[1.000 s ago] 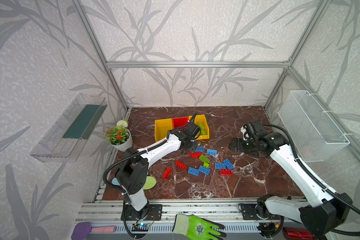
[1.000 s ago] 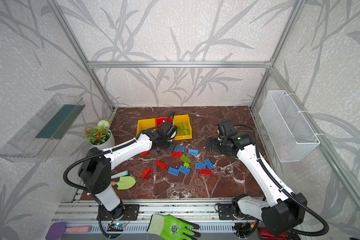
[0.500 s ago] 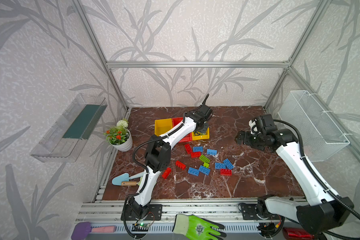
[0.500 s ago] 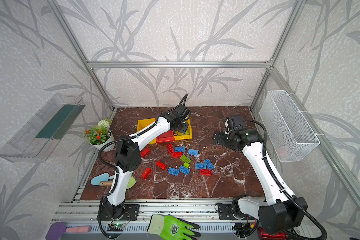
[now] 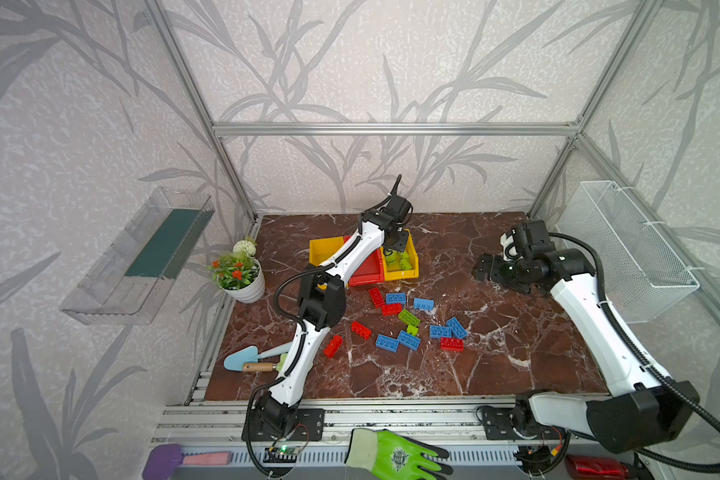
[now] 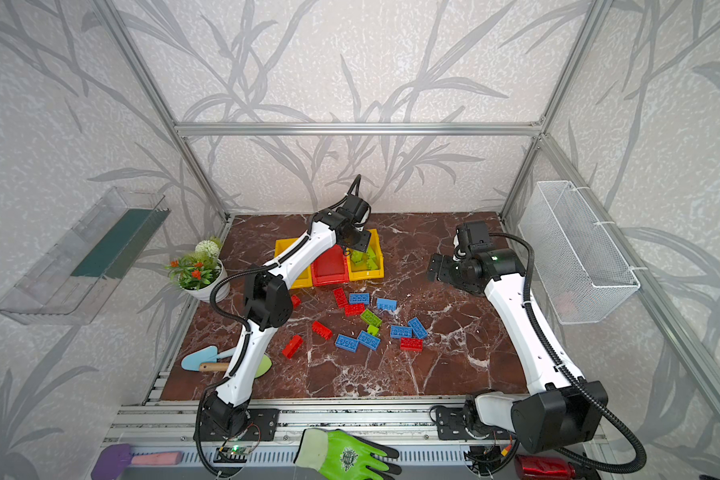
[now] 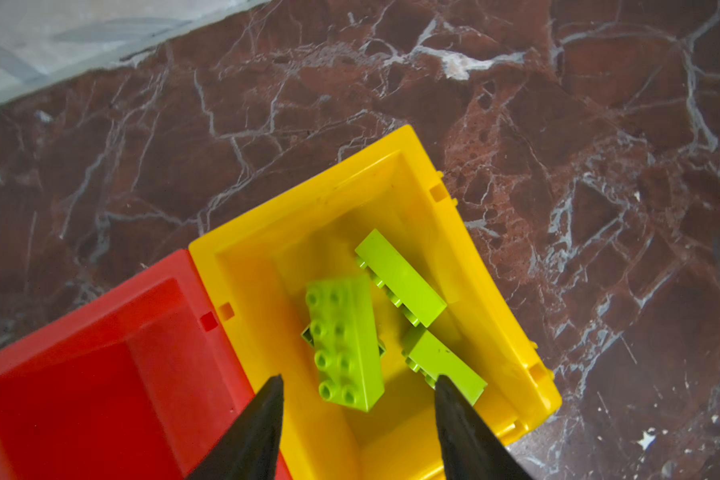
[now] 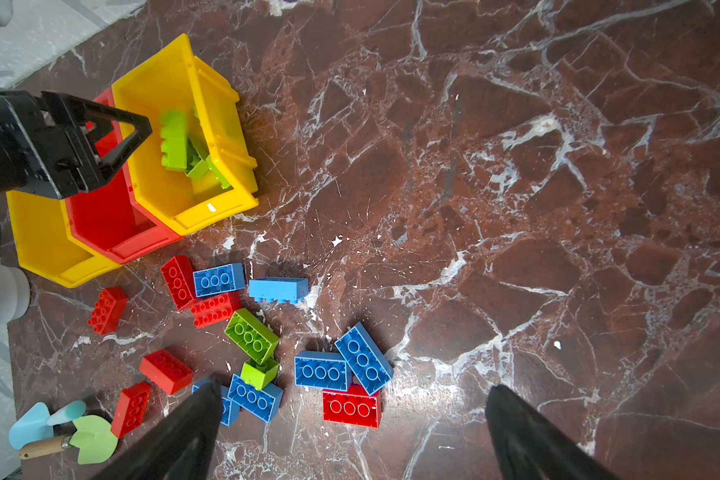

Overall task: Sort the legos into containers by color
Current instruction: 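Carry the lime-green brick with the left gripper into the yellow bin, then move the left gripper back to the pile and grasp a lime-green brick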

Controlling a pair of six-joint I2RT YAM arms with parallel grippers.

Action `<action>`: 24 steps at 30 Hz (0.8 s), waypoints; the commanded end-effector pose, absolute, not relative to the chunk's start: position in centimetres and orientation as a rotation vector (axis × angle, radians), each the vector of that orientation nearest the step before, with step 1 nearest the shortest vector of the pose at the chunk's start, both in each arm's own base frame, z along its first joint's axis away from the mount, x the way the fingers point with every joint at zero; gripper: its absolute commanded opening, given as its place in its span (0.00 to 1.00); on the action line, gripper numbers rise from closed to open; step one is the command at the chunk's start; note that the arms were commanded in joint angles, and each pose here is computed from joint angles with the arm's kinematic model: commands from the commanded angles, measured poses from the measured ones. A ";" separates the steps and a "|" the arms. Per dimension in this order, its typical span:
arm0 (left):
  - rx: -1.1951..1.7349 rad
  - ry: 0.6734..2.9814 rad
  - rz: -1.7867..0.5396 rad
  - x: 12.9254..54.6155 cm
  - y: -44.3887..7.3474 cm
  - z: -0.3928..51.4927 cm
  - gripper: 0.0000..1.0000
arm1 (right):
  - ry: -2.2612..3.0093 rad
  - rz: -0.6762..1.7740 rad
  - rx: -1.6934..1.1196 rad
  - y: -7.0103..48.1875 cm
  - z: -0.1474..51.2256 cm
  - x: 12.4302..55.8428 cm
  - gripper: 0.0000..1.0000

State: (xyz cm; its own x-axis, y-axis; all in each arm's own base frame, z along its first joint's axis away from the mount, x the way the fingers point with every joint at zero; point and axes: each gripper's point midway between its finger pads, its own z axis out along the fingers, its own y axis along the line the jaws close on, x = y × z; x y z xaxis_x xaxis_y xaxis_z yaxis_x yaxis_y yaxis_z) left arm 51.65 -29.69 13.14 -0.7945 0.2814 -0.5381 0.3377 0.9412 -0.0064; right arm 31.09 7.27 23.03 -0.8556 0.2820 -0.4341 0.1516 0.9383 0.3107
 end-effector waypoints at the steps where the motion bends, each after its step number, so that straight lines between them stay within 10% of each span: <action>1: 0.424 2.560 -0.199 50.8 -30.4 14.2 0.67 | 2.603 0.365 0.335 7.1 23.9 31.1 0.99; 24: 0.473 2.658 -0.391 31.6 -30.8 13.7 0.74 | 2.758 0.288 0.409 5.6 21.1 24.1 0.99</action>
